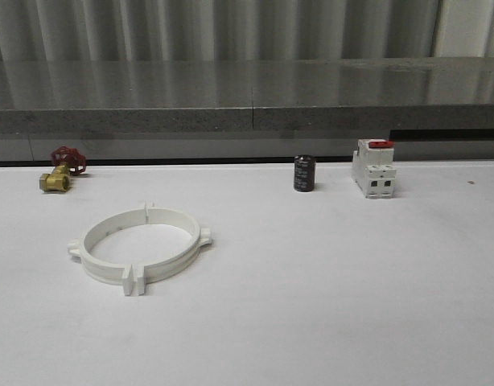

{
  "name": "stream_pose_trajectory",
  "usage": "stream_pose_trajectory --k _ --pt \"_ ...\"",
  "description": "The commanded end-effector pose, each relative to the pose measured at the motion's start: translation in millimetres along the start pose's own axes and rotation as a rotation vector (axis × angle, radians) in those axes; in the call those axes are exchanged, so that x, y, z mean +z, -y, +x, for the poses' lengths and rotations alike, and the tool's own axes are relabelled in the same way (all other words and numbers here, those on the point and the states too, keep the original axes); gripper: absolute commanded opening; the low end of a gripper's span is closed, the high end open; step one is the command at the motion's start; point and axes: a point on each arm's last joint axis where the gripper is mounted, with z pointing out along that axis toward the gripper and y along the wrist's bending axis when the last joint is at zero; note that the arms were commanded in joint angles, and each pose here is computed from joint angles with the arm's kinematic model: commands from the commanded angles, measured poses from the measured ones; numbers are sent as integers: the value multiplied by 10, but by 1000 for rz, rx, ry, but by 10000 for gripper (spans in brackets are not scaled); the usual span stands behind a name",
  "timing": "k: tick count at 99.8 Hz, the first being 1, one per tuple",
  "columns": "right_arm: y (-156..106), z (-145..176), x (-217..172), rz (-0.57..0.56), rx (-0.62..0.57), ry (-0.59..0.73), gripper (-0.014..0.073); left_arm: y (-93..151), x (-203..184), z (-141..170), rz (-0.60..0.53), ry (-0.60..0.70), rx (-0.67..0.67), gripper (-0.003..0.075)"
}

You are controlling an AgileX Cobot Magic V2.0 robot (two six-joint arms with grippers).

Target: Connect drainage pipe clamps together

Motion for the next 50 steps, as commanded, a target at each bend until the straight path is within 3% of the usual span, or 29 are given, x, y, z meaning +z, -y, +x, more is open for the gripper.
stream_pose_trajectory --k 1,30,50 --pt "-6 -55 -74 -30 -40 176 -66 10 -34 -130 7 84 -1 -21" --pt "55 352 -50 -65 -73 458 -66 10 -34 -130 7 84 -1 -21" --pt "139 642 -32 -6 -95 490 -66 10 -34 -130 7 84 -1 -21"
